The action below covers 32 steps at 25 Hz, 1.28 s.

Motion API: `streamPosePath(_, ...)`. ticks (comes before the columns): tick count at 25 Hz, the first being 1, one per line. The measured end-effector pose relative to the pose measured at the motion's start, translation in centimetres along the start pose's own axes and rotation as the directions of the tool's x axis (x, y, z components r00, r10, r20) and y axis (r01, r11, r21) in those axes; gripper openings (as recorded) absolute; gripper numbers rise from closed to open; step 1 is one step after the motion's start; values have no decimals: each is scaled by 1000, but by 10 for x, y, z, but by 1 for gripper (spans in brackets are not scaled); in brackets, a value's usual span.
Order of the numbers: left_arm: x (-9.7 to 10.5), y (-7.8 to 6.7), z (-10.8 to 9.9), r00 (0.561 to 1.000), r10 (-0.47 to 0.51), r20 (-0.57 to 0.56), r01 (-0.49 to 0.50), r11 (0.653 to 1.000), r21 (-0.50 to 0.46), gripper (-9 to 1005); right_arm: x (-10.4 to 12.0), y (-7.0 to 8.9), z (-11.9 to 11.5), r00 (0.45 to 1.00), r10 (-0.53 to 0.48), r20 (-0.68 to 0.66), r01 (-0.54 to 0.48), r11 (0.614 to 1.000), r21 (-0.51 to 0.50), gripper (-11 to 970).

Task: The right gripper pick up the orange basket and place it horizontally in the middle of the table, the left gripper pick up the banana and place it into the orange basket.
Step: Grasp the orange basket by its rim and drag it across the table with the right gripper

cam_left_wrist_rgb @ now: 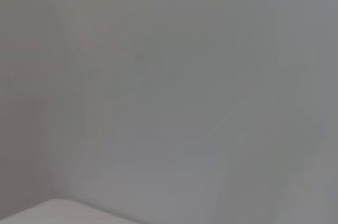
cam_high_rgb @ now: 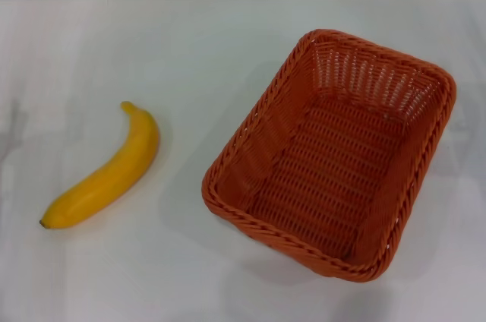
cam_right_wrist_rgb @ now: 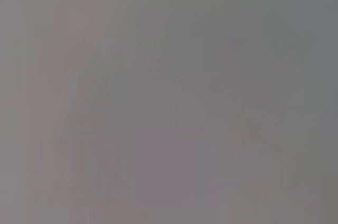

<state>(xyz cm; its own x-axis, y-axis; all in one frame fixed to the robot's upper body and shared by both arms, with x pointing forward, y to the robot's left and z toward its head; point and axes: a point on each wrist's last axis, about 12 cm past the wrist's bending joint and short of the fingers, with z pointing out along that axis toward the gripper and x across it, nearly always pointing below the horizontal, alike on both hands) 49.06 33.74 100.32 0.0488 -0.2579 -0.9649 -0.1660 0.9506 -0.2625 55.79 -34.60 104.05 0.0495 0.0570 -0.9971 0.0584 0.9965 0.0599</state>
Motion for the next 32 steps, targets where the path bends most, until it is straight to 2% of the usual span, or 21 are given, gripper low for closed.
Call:
streamPosePath(4,-3,11,-14,999,43,14,-43,998,41,860,-1,-4,0,1000,0,6,0,1000,19,876)
streamPosePath(7,-7,24,-25,999,23,23,-25,997,66,860,-2,-10,-1,1000,8,13,-8,999,48,876)
streamPosePath(11,-13,45,-40,1000,-4,31,2,999,45,859,-5,-8,3,1000,6,22,-6,999,44,876)
streamPosePath(13,-15,50,-44,999,3,35,-5,999,40,859,-6,-6,5,1000,4,24,-4,999,38,876)
streamPosePath(23,-14,48,-45,999,20,27,-21,998,61,854,-10,-5,9,999,10,43,-11,999,31,875)
streamPosePath(27,-14,47,-44,999,8,37,-10,999,50,854,-16,-5,15,997,50,60,-51,999,10,874)
streamPosePath(29,-15,47,-44,999,6,39,-8,999,50,854,-21,-9,20,994,84,63,-83,996,-15,873)
streamPosePath(32,-14,47,-43,999,-4,41,2,999,41,855,-35,-17,30,991,133,33,-128,984,-122,872)
